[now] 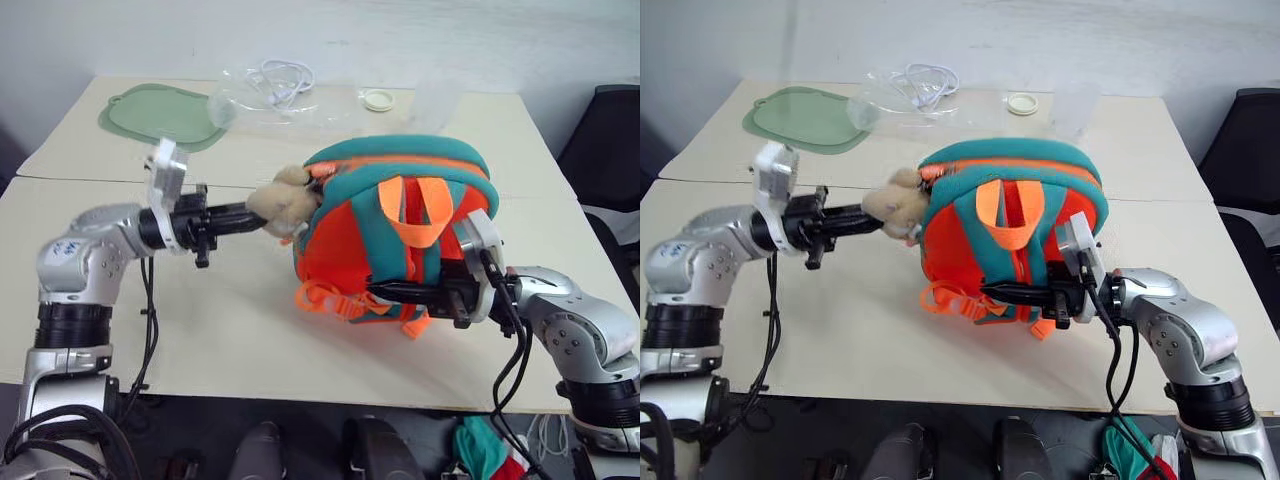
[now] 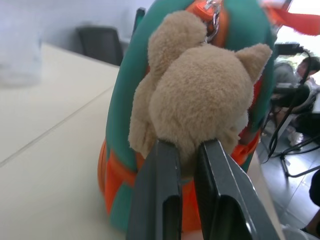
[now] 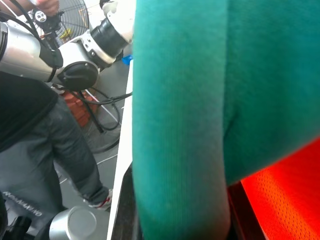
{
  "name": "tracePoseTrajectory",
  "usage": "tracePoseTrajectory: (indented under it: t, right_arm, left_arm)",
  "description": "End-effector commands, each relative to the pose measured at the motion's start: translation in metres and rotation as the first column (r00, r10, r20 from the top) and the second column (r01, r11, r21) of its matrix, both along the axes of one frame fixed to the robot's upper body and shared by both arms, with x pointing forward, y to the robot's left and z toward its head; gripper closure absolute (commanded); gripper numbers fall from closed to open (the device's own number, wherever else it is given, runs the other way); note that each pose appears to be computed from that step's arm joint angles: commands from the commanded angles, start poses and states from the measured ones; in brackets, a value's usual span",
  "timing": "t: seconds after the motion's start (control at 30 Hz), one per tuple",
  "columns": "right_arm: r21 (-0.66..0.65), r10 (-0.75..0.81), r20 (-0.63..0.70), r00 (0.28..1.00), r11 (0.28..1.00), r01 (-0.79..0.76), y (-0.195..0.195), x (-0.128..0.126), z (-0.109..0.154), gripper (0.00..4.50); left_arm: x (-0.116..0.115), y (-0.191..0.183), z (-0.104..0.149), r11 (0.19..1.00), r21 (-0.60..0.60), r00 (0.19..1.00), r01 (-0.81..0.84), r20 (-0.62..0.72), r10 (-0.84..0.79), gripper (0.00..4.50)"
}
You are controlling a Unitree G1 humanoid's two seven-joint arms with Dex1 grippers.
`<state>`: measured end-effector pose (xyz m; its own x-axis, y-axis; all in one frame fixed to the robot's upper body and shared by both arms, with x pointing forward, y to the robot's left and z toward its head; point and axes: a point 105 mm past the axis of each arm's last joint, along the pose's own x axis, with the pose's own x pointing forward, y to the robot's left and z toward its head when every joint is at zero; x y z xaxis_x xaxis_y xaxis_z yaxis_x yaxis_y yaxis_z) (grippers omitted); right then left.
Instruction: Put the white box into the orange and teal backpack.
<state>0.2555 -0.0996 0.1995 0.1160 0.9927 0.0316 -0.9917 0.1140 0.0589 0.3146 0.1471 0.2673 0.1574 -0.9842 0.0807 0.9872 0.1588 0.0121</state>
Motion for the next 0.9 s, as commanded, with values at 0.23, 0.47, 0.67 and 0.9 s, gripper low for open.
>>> tracePoseTrajectory:
  t: [0.23,0.47,0.67,0.9]
  right_arm:
    - [0.093,-0.076,0.072,0.995,0.993,0.069,0.003,0.004,0.013,4.49]
    - [0.152,-0.133,0.067,0.989,0.981,0.122,0.004,0.007,0.016,4.49]
    - [0.175,-0.164,0.065,0.984,0.973,0.151,0.003,0.009,0.014,4.49]
    - [0.18,-0.165,0.059,0.985,0.972,0.152,0.004,0.007,0.008,4.49]
  left_arm:
    - [0.009,0.064,0.022,0.981,-0.015,0.979,-0.193,-0.07,0.192,4.35]
    - [0.013,0.102,-0.025,0.952,0.099,0.909,-0.29,-0.282,0.306,4.35]
    - [-0.013,0.11,-0.092,0.896,0.421,0.88,-0.14,-0.363,0.308,4.35]
    - [0.004,0.089,-0.127,0.878,0.424,0.903,-0.223,-0.25,0.35,4.35]
